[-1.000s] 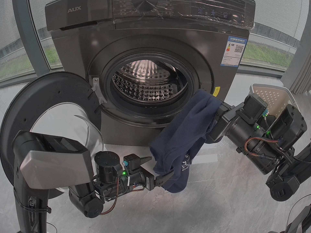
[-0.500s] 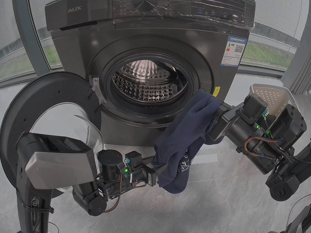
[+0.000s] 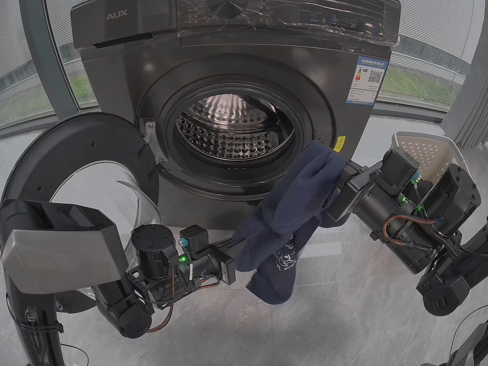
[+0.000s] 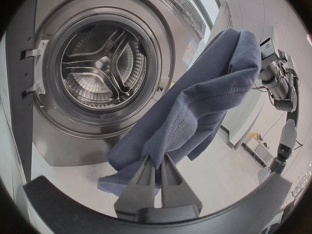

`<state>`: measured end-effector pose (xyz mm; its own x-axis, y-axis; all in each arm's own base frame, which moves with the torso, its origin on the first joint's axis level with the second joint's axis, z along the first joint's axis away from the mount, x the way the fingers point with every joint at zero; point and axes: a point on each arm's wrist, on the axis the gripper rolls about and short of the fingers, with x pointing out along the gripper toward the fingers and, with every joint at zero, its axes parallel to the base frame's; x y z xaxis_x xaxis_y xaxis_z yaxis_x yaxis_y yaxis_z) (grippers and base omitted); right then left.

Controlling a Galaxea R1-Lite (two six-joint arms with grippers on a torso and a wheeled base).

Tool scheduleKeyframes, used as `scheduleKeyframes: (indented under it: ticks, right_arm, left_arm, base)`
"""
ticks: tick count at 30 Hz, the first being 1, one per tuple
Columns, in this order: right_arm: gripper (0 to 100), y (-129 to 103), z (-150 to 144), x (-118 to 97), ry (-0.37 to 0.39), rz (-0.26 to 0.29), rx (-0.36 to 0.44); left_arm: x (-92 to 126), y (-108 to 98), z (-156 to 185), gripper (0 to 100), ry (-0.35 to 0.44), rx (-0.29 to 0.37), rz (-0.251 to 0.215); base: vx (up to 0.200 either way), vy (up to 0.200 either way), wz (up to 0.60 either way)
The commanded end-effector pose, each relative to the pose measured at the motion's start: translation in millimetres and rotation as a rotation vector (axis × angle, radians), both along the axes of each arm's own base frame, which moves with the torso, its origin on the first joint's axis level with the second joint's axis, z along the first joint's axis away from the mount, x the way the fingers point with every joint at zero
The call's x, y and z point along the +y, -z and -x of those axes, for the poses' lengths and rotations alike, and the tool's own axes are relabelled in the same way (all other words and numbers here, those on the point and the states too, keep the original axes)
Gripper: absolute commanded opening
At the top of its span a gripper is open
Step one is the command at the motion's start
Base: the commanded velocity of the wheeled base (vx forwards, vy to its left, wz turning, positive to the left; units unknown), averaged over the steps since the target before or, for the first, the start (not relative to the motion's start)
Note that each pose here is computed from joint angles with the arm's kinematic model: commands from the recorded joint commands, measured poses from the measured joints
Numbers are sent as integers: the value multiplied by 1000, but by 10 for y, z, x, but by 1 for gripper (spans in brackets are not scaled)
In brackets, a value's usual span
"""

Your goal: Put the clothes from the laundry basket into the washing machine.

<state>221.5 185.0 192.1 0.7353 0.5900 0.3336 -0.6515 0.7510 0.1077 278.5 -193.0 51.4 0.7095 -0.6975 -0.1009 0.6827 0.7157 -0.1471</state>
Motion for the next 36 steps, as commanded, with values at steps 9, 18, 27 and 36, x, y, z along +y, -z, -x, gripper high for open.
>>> scheduleKeyframes:
  ticks: [9, 18, 27, 36]
  right_arm:
    - [0, 9, -4, 11, -2, 2, 2]
    - [0, 21, 2, 17, -5, 5, 6]
    - [0, 42, 3, 34, -10, 10, 11]
    - [0, 61, 9, 41, -16, 8, 23]
  left_arm:
    - [14, 212, 4, 100, 6, 51, -43]
    - [-102, 344, -132, 100, 8, 41, -42]
    - [-169, 340, -162, 100, 17, 24, -32]
    - [-184, 389, -246, 0, 3, 12, -31]
  base:
    - [0, 0, 0]
    - [0, 0, 0]
    - [0, 0, 0]
    - [0, 0, 0]
